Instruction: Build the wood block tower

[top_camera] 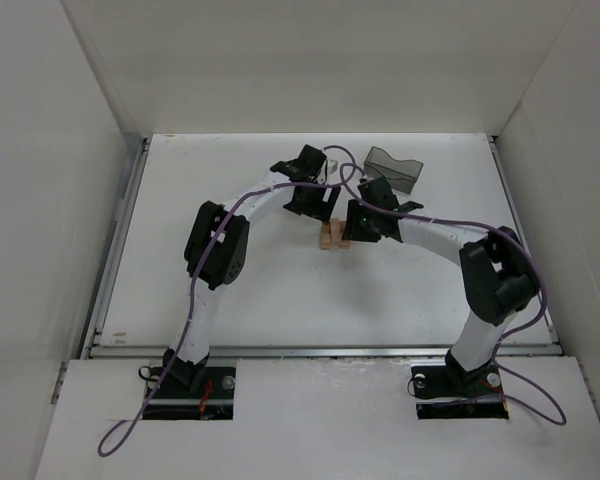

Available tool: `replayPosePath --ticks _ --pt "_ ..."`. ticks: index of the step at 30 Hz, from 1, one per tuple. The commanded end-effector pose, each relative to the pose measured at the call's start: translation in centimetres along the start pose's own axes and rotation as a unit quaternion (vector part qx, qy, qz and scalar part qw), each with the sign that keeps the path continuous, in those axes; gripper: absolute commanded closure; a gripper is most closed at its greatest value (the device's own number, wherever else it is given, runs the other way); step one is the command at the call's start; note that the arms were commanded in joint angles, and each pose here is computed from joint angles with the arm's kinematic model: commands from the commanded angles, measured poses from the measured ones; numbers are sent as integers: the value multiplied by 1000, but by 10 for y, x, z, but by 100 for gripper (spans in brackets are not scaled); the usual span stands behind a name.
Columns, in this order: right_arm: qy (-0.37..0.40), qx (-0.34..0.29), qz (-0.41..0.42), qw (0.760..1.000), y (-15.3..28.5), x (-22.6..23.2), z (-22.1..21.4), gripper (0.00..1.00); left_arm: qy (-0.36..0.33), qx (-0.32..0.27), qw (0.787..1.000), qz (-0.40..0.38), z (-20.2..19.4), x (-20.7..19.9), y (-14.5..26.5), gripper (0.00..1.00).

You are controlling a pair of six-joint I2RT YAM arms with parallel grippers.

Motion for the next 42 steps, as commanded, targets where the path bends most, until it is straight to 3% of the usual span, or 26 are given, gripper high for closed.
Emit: replayPosePath --ticks 1,42 --pt "7 -23 28 999 -1 18 17 55 0 -21 1000 -11 16 -8 14 20" --pt "10 -22 31 999 -1 21 15 55 0 -26 1000 -12 21 -9 11 20"
Point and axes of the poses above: each gripper's point midway between its finger pads, its own y axis back along the fingers, its own x axis along the line the jaws close on, z = x × y, the point moved 4 cm from there along y, back along the fingers, and after that the axes turned 3 degrees about y, right-handed, at the moved point
